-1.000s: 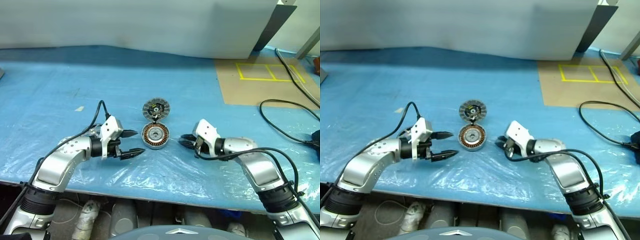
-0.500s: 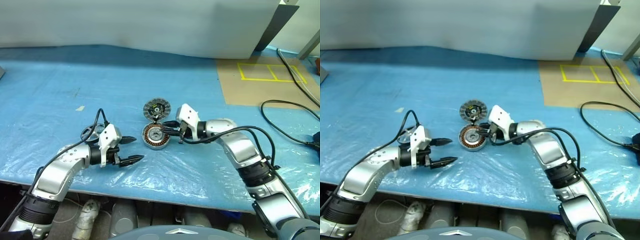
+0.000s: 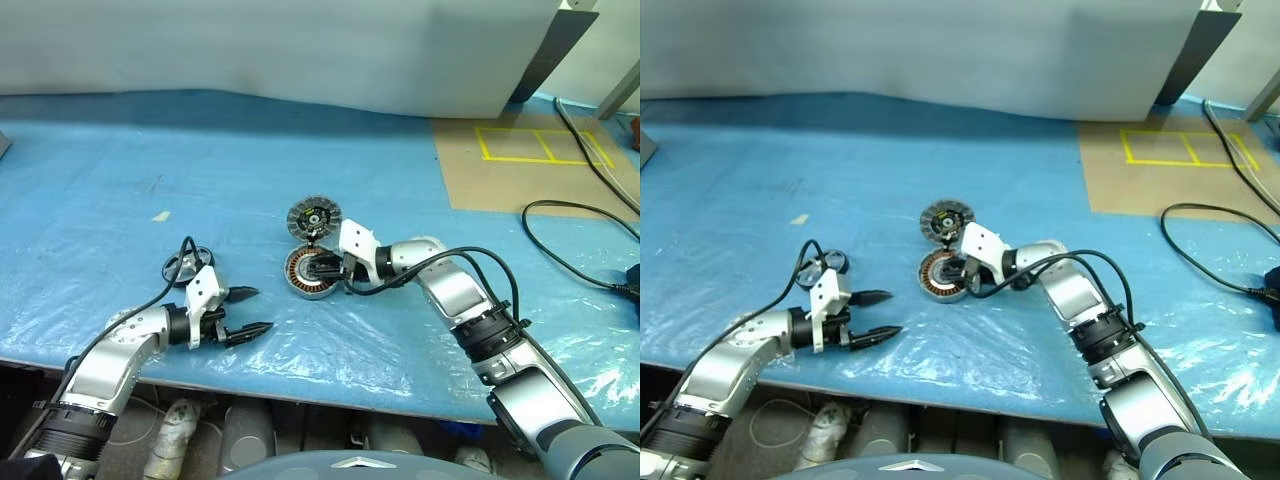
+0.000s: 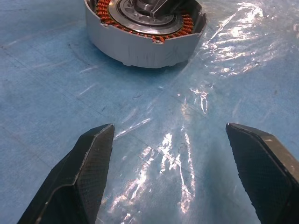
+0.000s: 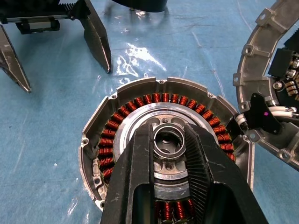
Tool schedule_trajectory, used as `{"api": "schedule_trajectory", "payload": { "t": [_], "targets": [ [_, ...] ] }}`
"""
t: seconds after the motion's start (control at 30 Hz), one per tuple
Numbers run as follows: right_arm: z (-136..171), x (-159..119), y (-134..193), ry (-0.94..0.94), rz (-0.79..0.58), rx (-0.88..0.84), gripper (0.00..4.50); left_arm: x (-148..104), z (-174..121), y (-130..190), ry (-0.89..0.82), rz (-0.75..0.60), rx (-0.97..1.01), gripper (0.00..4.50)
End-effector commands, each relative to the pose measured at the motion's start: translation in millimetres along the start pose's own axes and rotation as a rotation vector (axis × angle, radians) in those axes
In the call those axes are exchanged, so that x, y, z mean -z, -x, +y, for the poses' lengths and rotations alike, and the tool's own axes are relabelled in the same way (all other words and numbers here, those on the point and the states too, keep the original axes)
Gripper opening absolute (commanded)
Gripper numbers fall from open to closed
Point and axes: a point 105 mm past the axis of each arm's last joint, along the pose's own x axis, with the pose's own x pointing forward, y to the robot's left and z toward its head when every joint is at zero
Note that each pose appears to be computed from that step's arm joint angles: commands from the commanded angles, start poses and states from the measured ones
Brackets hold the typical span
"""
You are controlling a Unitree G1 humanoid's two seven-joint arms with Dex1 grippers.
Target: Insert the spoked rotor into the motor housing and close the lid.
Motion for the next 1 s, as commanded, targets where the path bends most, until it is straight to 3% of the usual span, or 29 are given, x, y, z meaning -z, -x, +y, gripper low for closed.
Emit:
{"api": "schedule_trajectory", "payload": {
  "t": [0.03, 0.6, 0.63, 0.73, 1.0],
  "targets": [
    [0, -11, 0, 0.044, -0.019, -0.01, 0.58, -4, 1, 4, -0.025, -0.023, -0.005, 4.02],
    [-2, -5, 0, 0.067, 0.005, 0.013, 0.58, -1, 9, -1, -0.039, -0.029, -0.001, 4.02],
    [-2, -6, 0, 0.066, 0.001, 0.012, 1.31, -1, 8, -2, -0.039, -0.029, -0.001, 4.02],
    [-3, -5, -1, 0.043, 0.001, 0.031, 2.18, -4, 5, -4, -0.035, -0.035, 0.006, 4.02],
    [-14, -17, 15, -0.021, -0.063, 0.083, 2.18, -19, 1, -5, -0.03, -0.047, 0.0, 4.02]
  ]
}}
